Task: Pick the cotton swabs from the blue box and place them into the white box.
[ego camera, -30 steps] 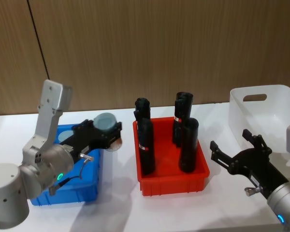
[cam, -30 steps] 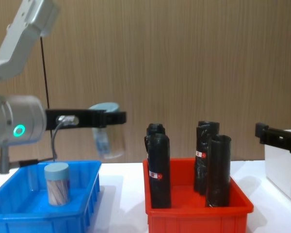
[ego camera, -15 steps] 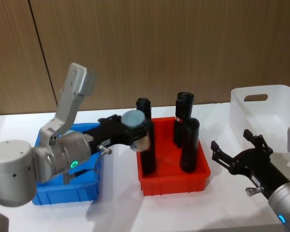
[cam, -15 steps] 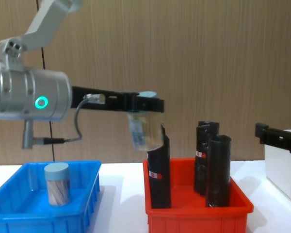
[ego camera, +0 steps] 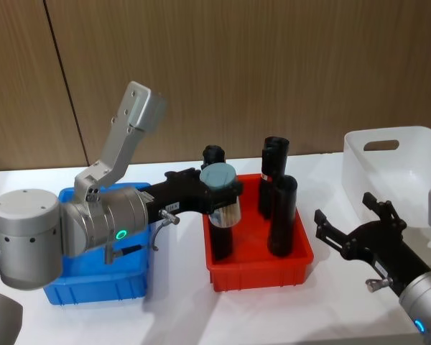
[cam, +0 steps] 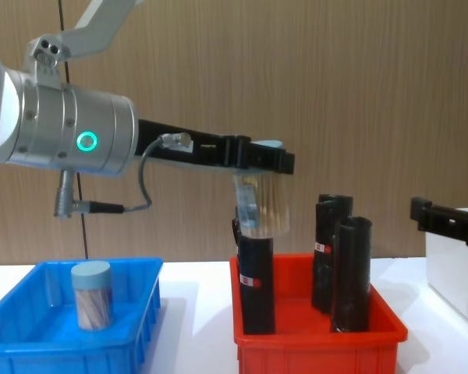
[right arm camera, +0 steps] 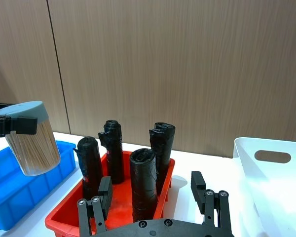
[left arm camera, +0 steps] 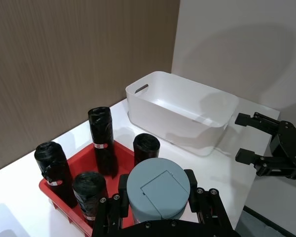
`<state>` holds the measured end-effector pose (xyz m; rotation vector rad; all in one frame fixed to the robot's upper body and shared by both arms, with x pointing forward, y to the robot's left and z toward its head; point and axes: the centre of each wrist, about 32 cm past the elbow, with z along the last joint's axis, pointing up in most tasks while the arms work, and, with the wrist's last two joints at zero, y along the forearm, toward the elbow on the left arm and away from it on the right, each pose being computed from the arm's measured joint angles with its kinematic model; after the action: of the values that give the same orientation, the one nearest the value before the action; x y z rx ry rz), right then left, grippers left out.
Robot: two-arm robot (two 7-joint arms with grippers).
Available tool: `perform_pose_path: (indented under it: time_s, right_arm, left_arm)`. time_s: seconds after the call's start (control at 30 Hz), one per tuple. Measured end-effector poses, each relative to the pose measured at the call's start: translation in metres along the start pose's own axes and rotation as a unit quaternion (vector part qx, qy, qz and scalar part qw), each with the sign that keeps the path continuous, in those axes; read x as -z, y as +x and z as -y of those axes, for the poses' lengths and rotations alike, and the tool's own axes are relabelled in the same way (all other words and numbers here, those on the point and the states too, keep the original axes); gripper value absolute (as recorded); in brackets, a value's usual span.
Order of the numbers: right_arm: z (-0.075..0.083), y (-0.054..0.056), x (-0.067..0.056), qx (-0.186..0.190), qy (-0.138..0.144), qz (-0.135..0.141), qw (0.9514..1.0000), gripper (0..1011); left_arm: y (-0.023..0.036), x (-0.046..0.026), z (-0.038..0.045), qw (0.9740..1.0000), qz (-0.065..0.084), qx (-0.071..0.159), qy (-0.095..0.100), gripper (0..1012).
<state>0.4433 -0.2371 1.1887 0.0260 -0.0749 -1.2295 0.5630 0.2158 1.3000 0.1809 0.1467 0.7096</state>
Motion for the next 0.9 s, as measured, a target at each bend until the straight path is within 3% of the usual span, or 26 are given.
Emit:
perform_pose_path:
  time_s: [0.43,0.9]
  right_arm:
    - [-0.0001,0.0002,-0.0001,-0.003,0.000,0.000,1.0000,1002]
    - [-0.0017,0.0040,-0.0001,-0.044,0.000,-0.009,0.9990,1002]
  left_arm:
    - [-0.0008,-0.0055,0.0023,0.9999,0.001,0.013,0.006,669]
    - [-0.0010,-0.0073,0.0031,0.9998,0.001,0.017,0.009,669]
